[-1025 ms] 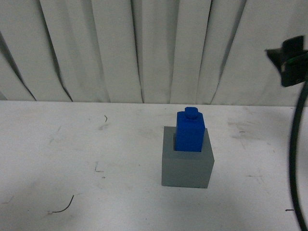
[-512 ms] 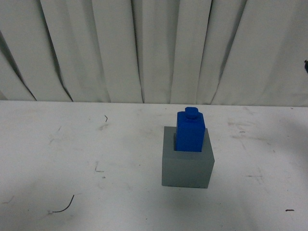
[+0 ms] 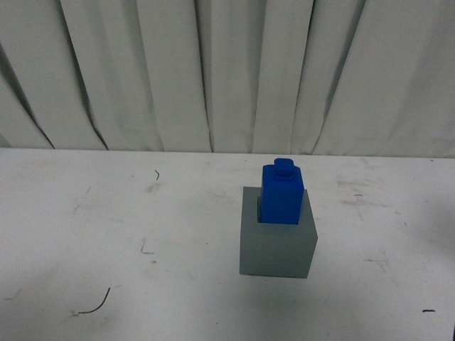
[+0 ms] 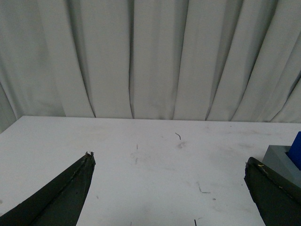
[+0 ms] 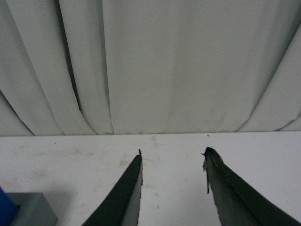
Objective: Insert blue part into gray base
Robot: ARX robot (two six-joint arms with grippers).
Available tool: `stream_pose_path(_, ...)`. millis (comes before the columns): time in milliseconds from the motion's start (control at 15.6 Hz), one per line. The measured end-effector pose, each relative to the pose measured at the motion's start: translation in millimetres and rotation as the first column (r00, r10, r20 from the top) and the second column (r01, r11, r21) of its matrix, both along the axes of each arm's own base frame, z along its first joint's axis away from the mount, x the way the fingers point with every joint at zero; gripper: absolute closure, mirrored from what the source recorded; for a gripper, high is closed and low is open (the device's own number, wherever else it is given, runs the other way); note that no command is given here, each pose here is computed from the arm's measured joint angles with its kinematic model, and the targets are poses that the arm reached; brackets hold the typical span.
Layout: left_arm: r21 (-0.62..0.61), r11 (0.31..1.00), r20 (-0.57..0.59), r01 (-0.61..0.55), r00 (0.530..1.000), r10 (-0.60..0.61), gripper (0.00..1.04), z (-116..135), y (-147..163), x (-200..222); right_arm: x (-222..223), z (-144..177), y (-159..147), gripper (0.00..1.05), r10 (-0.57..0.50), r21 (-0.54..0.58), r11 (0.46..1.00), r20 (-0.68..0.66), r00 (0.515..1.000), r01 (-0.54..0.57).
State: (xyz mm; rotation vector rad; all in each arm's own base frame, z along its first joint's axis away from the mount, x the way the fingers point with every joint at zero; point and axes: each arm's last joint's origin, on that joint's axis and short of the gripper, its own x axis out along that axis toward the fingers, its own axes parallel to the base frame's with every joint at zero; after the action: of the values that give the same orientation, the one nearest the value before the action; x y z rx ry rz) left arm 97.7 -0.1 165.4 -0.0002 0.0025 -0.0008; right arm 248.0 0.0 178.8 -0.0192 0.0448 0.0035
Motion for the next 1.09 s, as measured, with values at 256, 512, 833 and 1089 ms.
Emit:
stream_pose_path(256, 0.0, 1.0, 0.0, 0.0, 1.0, 0.0, 0.07, 0.0, 0.0, 0.0, -82.1, 10.1, 0.0, 1.03, -0.001, 0.003, 1.0, -0.043, 0.999, 0.001)
stream_pose_path(512, 0.0, 1.0, 0.0, 0.0, 1.0, 0.0, 0.07, 0.0, 0.0, 0.0, -121.4, 13.0, 0.0, 1.03, -0.002, 0.008, 1.0, 0.056, 0.998, 0.001)
stream_pose_path(833, 0.0, 1.0, 0.0, 0.0, 1.0, 0.0, 0.07, 0.0, 0.0, 0.0, -135.3, -8.3, 0.0, 1.03, -0.002, 0.008, 1.0, 0.054, 0.999, 0.001)
stream_pose_path(1089, 0.0, 1.0, 0.0, 0.0, 1.0, 0.0, 0.07, 0.0, 0.0, 0.0, -139.1, -8.1, 0.0, 1.03, -0.002, 0.009, 1.0, 0.059, 0.998, 0.001)
